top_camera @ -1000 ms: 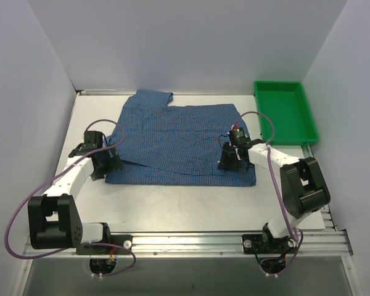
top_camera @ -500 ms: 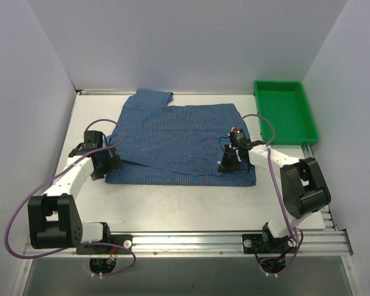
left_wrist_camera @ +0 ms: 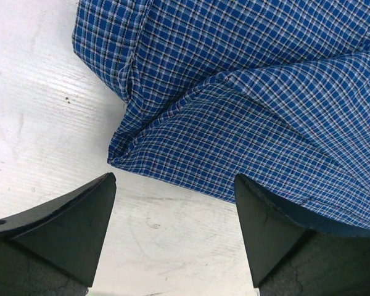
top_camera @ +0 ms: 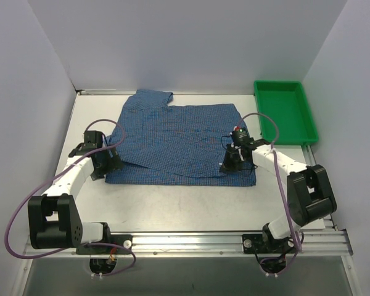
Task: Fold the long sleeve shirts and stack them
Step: Fold the shirt
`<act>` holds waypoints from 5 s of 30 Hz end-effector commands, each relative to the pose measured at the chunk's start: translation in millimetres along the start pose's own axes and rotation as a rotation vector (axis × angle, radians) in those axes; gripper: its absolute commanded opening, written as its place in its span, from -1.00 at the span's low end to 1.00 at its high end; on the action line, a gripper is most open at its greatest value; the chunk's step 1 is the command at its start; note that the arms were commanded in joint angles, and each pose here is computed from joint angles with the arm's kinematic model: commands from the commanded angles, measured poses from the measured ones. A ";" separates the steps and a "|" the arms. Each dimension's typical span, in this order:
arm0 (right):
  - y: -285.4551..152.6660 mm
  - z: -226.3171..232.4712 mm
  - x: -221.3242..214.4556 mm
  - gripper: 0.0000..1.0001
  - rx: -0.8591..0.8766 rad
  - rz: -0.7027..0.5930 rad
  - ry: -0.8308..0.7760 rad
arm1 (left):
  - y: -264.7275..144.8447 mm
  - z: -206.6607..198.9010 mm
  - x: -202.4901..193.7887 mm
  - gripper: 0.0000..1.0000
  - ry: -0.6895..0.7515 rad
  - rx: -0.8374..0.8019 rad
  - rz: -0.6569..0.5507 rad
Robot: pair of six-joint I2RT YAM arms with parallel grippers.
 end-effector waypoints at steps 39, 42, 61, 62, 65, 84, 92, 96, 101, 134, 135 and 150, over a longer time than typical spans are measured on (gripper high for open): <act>86.3 255.4 129.4 0.14 0.654 -0.322 -0.104 | 79.2 -112.3 -0.9 0.08 -0.349 -0.353 -0.087; 107.6 240.6 127.6 0.14 0.610 -0.316 -0.095 | 88.4 -91.9 -13.0 0.08 -0.404 -0.313 -0.062; 30.7 200.6 138.4 0.15 0.665 -0.365 -0.080 | -2.3 -103.9 24.1 0.25 -0.328 -0.419 -0.179; 28.8 209.7 132.5 0.15 0.682 -0.351 -0.082 | -6.9 -104.9 27.6 0.25 -0.317 -0.424 -0.193; 23.3 232.6 121.1 0.14 0.745 -0.329 -0.107 | -10.0 -111.7 40.8 0.25 -0.304 -0.439 -0.226; 64.2 104.1 61.5 0.14 0.521 -0.235 0.003 | 79.3 -49.6 36.1 0.16 -0.533 -0.190 -0.111; 25.1 42.0 37.6 0.14 0.361 -0.242 -0.044 | 57.9 -46.6 40.8 0.18 -0.504 -0.186 -0.141; 21.4 -5.4 12.8 0.13 0.156 -0.151 -0.002 | 46.8 -39.8 35.8 0.20 -0.486 -0.158 -0.129; -2.5 -44.7 -2.9 0.14 -0.078 -0.112 -0.072 | 13.5 -37.0 45.6 0.40 -0.398 -0.140 -0.169; 19.8 -5.5 -109.6 -0.13 -0.183 0.328 -0.394 | 40.2 -18.7 -114.8 0.76 0.140 0.180 0.319; 14.2 -4.6 -116.6 -0.13 -0.168 0.340 -0.383 | 32.9 -18.0 -116.4 0.76 0.118 0.161 0.310; -65.7 16.6 -93.7 -0.02 -0.122 0.221 -0.442 | -49.9 -42.9 -76.3 0.80 0.039 -0.049 0.160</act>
Point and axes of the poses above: each gripper's point midway between its finger pads, its own y axis out along the fingers, its own z axis along the line the jaws close on, x = y × z, the point moved 1 cm from there along -y, back along the fingers, and after that the axes turned 9 degrees about -y, right-handed, at the moved point
